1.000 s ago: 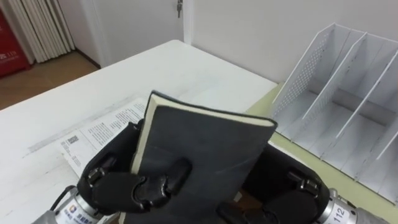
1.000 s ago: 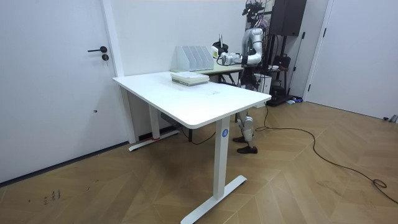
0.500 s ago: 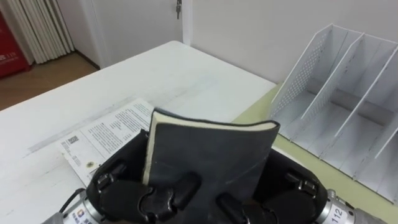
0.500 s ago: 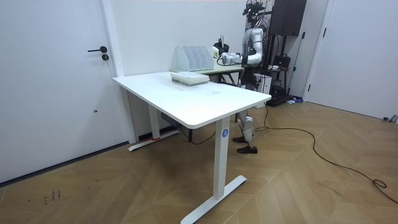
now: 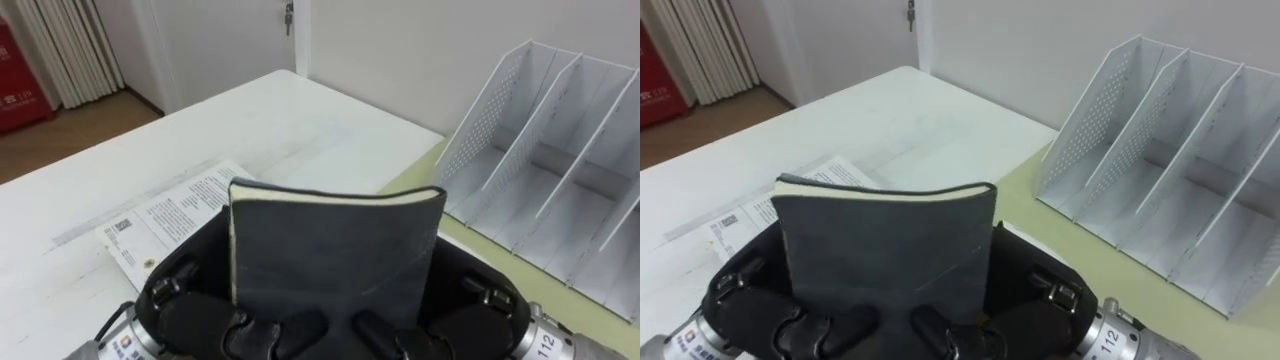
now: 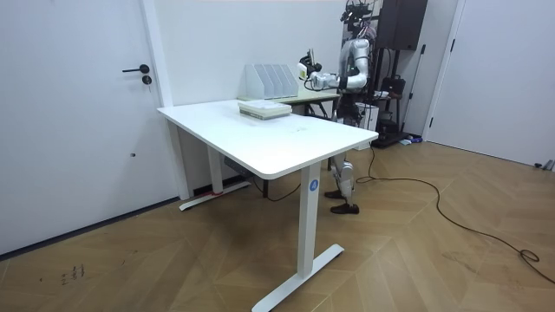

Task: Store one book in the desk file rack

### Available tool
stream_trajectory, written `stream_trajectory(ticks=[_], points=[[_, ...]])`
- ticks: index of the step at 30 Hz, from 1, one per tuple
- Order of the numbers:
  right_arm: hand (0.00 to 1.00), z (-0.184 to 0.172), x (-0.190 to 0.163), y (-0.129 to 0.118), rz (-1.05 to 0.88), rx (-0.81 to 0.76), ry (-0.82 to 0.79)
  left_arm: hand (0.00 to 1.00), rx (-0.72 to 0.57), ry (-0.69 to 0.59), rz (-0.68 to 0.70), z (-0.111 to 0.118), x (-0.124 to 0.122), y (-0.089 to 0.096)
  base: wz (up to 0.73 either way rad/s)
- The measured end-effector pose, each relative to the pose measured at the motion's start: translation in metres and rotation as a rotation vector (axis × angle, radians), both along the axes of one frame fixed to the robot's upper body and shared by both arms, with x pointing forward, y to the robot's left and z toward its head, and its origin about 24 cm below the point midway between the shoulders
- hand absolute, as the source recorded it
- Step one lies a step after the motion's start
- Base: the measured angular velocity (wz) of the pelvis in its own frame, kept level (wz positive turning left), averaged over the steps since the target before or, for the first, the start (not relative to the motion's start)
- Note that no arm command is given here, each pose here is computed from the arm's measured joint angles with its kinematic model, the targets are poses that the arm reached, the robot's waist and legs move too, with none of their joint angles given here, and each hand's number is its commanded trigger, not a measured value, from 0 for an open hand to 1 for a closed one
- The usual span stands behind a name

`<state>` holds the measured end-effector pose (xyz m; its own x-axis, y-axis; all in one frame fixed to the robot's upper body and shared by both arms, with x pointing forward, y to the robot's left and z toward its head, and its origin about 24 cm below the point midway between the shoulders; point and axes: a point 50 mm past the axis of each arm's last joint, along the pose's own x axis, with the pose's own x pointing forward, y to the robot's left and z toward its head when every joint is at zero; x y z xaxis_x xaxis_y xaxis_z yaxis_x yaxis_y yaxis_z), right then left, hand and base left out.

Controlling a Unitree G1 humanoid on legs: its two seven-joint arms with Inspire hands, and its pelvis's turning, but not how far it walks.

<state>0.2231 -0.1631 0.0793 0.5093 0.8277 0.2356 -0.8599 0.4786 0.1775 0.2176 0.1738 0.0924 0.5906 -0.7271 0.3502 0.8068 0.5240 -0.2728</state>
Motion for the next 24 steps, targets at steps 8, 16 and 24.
stream_trajectory(ticks=[8,16,24], points=[[1.0,0.001,0.001,-0.004,-0.016,-0.011,0.001,0.0,0.0,0.009,0.008,-0.001,0.001,0.001,0.0],[1.0,0.014,0.002,-0.01,-0.068,-0.016,-0.048,0.0,0.001,0.031,0.035,-0.004,0.002,0.003,0.0],[1.0,0.03,0.003,-0.021,-0.135,-0.017,-0.119,0.0,0.023,0.027,0.061,-0.004,0.003,0.004,-0.02]])
